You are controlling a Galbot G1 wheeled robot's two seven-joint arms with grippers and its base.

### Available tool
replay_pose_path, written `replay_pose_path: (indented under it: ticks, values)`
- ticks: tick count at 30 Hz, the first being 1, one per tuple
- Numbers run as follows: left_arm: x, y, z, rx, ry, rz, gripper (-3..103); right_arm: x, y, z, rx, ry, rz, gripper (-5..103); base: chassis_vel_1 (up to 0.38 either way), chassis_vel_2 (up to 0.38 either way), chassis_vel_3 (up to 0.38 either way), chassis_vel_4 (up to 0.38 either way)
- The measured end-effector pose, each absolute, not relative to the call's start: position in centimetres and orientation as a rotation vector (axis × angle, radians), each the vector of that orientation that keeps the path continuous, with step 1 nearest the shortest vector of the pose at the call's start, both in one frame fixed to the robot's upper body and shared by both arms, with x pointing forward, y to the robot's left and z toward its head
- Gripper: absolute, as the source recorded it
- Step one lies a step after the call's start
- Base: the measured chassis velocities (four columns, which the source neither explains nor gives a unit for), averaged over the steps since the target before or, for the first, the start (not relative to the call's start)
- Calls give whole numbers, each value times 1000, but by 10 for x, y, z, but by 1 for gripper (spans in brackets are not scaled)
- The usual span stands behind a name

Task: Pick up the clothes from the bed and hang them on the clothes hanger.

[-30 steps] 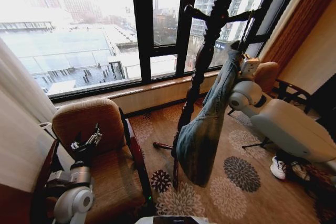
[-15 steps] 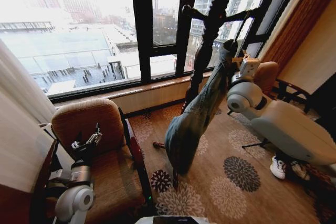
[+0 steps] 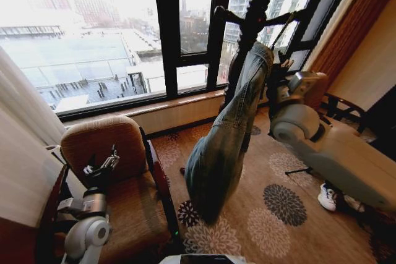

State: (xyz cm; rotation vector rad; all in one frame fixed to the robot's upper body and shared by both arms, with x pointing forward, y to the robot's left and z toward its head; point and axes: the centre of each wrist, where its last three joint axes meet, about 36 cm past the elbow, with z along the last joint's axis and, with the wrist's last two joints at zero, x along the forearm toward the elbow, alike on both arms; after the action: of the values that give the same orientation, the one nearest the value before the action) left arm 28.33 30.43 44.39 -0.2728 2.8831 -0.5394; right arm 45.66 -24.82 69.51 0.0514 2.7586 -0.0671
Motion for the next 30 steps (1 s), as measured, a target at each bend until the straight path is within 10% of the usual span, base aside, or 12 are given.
replay_pose_path:
  ticks: [30]
  values:
    - [266,305,442,-345,2879,-510,100,407,-245,667,44,2791,20,100,0,0,0,0]
